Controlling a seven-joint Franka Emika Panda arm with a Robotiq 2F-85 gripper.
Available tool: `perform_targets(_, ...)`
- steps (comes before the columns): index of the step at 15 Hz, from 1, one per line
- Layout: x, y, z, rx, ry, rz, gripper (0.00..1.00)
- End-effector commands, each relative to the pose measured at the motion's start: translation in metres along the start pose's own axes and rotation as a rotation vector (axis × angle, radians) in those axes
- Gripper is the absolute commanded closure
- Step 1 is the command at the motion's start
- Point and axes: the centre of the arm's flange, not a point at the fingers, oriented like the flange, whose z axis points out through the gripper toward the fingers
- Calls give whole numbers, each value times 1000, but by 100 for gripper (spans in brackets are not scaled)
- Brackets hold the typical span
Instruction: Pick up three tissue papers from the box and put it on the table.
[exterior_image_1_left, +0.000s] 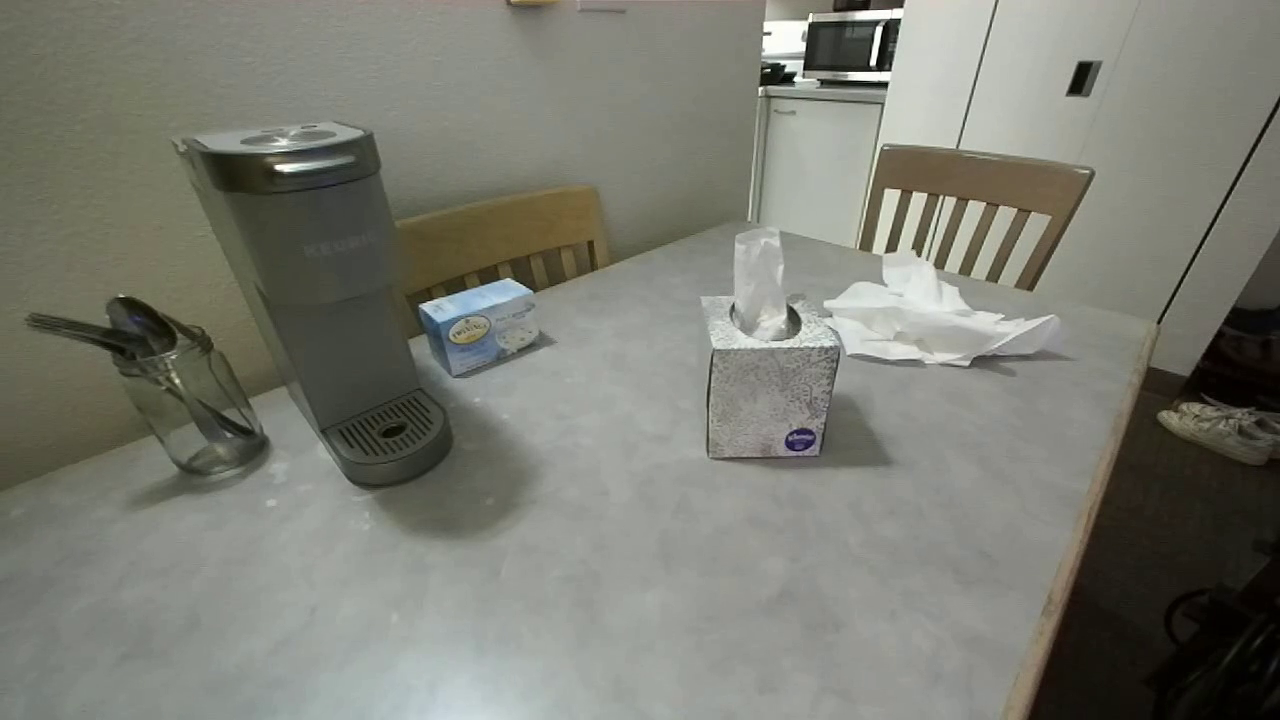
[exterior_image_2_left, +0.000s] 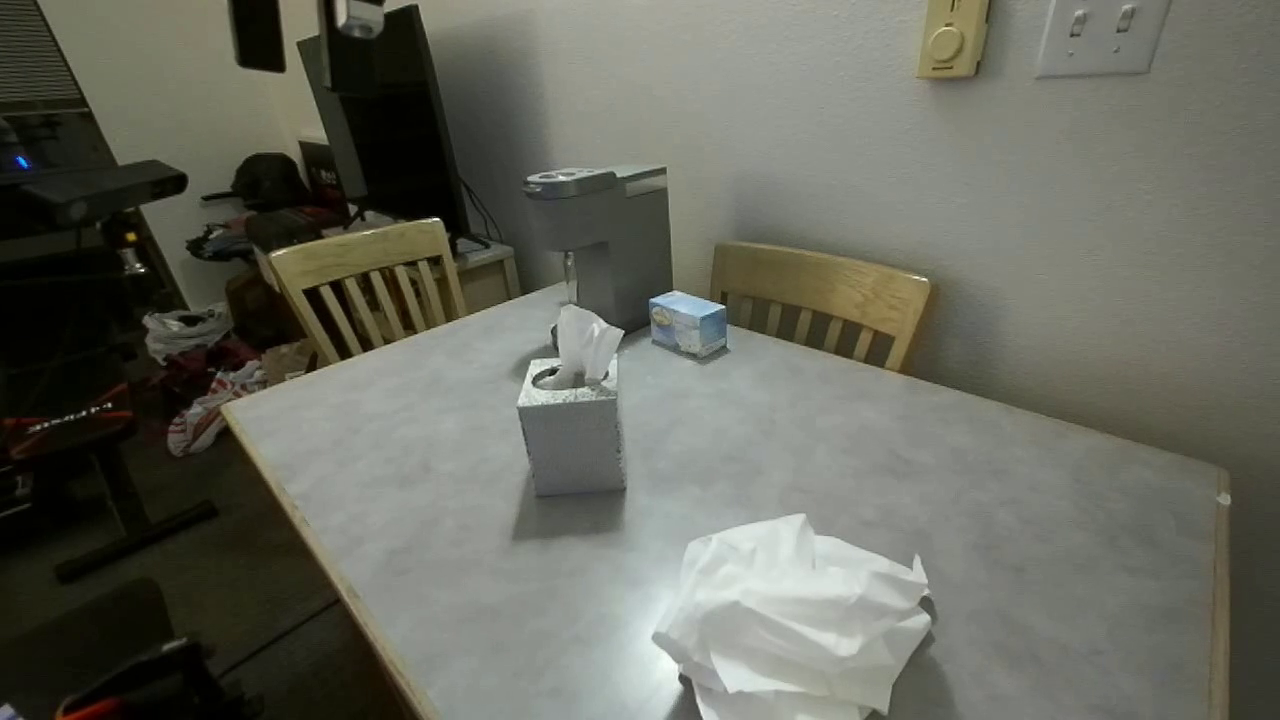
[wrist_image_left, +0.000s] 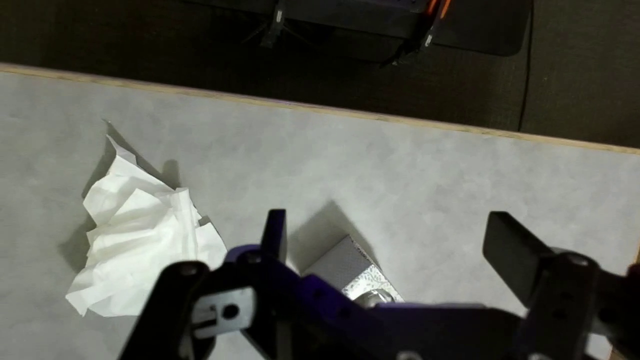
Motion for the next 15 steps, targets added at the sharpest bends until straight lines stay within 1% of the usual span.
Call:
perform_targets(1,23,-9,6,-29,15,-2,0)
perform_targets(7,47,-38,12,-71,64,1,0)
perform_targets(11,65,-50,18,-98,113,48,0)
perform_targets(15,87,-53,35,-93,109,94,0)
